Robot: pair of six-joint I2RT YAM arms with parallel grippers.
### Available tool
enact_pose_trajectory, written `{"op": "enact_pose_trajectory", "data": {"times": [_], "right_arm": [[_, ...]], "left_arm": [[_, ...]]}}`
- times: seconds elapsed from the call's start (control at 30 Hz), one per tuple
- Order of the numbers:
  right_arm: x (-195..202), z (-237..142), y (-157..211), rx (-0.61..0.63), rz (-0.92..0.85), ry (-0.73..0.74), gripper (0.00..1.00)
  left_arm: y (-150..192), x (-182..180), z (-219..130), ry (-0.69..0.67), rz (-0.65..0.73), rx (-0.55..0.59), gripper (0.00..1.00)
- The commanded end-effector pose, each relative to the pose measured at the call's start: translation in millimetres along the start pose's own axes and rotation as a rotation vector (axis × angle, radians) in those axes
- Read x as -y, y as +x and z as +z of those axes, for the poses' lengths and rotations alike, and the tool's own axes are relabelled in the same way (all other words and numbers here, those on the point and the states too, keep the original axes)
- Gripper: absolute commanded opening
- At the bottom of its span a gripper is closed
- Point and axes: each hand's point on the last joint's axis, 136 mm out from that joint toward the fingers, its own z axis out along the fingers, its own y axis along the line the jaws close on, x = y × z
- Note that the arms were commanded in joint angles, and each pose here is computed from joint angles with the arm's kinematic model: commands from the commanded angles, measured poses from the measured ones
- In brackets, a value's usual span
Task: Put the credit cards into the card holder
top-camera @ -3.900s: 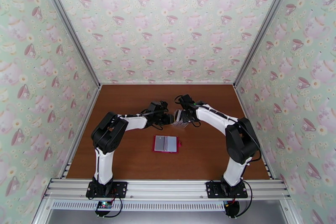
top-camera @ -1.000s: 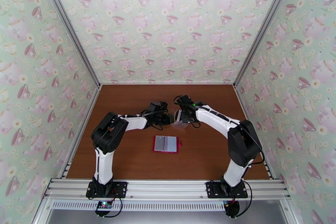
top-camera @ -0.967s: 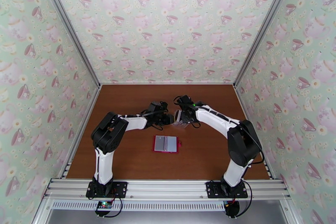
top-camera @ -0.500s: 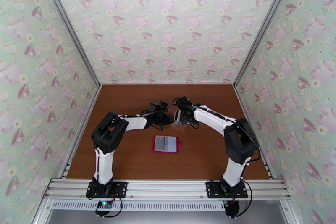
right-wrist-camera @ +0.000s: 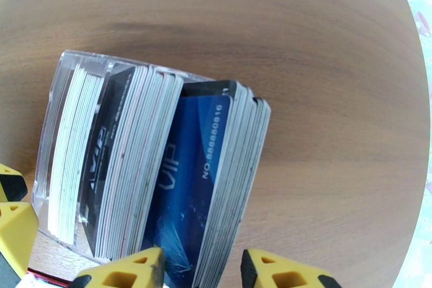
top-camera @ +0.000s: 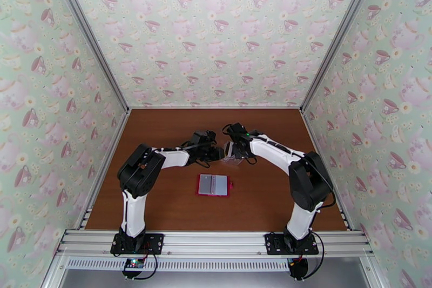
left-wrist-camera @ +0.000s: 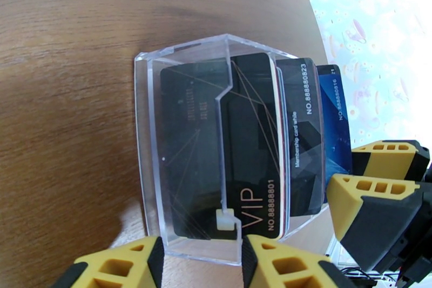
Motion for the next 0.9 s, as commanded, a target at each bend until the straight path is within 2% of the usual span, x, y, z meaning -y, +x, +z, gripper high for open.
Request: {"op": "enact_pose_trajectory", "data": {"times": [0.0, 0.37, 0.57, 0.87], "right_arm": [[20.2, -14.7, -5.7, 0.019, 0.000, 0.055, 0.43], [19.1, -16.9, -6.3, 0.018, 0.000, 0.044, 0.32], [17.4, -15.8, -6.2, 0.014, 0.000, 0.037, 0.22], [13.3, -26.7, -11.9, 0.032, -0.015, 0.030, 0.14]], "left_arm": [[12.3, -12.7, 5.1, -0.016, -0.025, -0.033, 0.43], [12.2, -11.6, 5.6, -0.010, -0.024, -0.035, 0.43], [12.4, -11.6, 5.8, -0.010, -0.025, -0.037, 0.43], [12.7, -10.9, 6.2, -0.006, -0.026, -0.040, 0.43]]}}
